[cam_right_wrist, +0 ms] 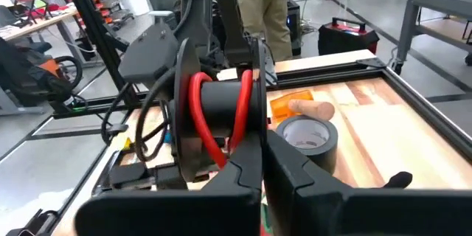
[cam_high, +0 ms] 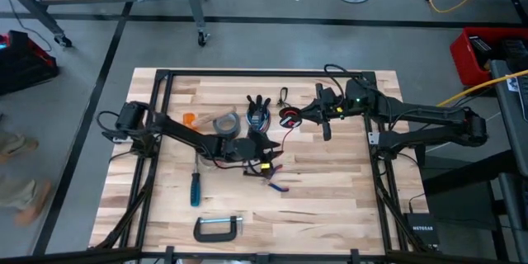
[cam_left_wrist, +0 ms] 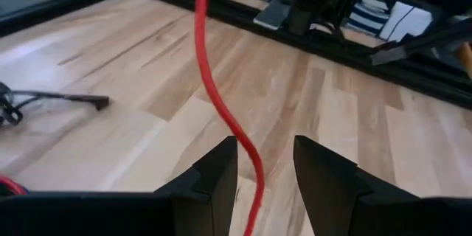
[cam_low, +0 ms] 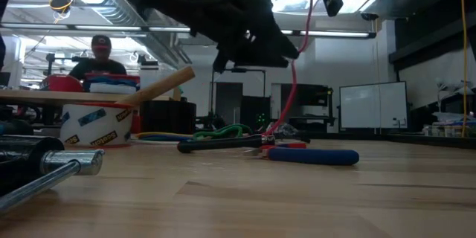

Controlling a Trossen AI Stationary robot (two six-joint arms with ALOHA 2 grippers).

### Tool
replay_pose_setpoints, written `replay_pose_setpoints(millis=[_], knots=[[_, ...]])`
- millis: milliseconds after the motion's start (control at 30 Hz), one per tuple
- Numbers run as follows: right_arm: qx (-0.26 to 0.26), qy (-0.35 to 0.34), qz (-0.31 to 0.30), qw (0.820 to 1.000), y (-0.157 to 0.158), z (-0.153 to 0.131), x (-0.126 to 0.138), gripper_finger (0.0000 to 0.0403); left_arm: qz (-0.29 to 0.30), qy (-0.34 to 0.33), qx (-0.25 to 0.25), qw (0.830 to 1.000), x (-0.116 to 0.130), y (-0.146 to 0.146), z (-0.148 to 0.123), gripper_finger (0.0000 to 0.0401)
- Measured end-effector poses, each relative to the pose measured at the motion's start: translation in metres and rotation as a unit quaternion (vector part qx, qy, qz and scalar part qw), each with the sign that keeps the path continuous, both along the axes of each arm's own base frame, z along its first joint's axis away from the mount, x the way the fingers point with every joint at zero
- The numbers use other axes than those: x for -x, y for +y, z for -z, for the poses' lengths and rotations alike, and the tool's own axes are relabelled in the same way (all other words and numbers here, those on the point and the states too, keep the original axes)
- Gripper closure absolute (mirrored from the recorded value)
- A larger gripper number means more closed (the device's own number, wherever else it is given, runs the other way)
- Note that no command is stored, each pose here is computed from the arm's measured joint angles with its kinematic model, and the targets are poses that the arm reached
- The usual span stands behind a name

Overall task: Coil cords
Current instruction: Coil the red wire onto the black spool

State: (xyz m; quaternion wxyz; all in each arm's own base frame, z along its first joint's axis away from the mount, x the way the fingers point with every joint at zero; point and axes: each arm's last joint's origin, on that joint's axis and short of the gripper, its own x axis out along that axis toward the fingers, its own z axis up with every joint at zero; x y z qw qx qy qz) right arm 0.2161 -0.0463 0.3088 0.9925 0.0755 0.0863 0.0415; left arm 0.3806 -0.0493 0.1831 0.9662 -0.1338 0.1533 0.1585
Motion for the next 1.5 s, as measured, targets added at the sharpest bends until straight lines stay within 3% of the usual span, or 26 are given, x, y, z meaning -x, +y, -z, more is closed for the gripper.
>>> replay_pose_setpoints(millis=[233,467,867,1000,1200,1500], knots=[[0.000,0.000,0.000,1.000,0.000,0.000,0.000,0.0402,-0.022,0.008,0.031,0.999,-0.005,0.006,0.017,0.0275],[0.001,-0.001,0.000,1.000,0.000,0.000,0.000,0.0402,-0.020,0.014,0.030,0.999,-0.008,0.006,0.029,0.0283],[0.000,0.001,0.000,1.000,0.000,0.000,0.000,0.0402,-0.009,0.003,0.007,1.000,-0.010,0.005,0.028,0.0388],[-0.003,0.012,0.000,1.000,0.000,0.002,0.000,0.0402,-0.005,0.007,0.004,1.000,-0.010,0.002,0.029,0.0395],[-0.014,0.062,0.004,0.998,0.001,0.011,0.004,0.0402,-0.008,0.050,0.005,0.999,-0.005,0.003,0.032,0.0399],[-0.008,0.196,0.100,0.975,-0.002,0.033,0.017,0.0402,-0.016,0.118,0.010,0.993,0.015,0.001,0.015,0.0400]])
